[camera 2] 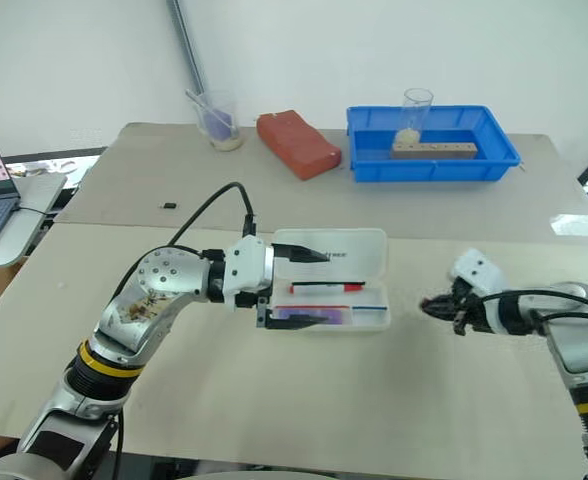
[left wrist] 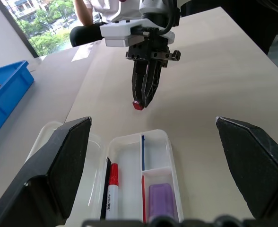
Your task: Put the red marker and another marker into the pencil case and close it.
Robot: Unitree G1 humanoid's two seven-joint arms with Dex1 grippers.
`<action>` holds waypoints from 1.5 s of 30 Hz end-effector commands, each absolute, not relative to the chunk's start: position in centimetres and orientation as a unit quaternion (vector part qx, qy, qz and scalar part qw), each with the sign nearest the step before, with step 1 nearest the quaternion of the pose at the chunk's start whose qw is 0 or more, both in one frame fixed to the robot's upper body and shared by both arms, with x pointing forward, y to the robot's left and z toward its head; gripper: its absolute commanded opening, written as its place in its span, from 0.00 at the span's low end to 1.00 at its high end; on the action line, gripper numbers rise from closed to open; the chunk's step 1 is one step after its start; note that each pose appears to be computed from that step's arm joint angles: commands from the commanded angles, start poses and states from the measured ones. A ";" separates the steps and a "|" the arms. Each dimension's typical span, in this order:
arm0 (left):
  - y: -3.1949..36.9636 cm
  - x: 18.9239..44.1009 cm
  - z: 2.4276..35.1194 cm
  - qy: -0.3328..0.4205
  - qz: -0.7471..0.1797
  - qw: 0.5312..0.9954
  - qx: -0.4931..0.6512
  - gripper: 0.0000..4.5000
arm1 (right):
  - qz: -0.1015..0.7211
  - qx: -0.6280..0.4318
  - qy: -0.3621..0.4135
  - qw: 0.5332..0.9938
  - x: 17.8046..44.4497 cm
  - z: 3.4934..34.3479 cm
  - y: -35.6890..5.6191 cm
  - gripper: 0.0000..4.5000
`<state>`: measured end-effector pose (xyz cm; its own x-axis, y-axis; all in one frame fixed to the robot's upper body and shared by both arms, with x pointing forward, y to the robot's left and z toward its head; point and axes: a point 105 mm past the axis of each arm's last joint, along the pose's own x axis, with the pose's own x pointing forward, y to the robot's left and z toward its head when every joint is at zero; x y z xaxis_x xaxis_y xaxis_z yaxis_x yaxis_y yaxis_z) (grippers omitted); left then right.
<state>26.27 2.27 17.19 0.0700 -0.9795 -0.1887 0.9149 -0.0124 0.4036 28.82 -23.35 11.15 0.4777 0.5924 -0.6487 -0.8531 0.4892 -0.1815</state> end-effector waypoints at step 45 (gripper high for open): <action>12.3 40.1 17.8 0.042 -0.411 0.909 0.050 0.32 | 0.438 -0.156 0.036 0.885 29.4 21.8 -13.6 1.00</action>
<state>39.39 12.15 17.87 0.6346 -0.7636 -0.1192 0.7724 0.6319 0.0637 29.77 -13.76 19.33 0.5874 0.7631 -0.2695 -0.8092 0.5589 -0.1811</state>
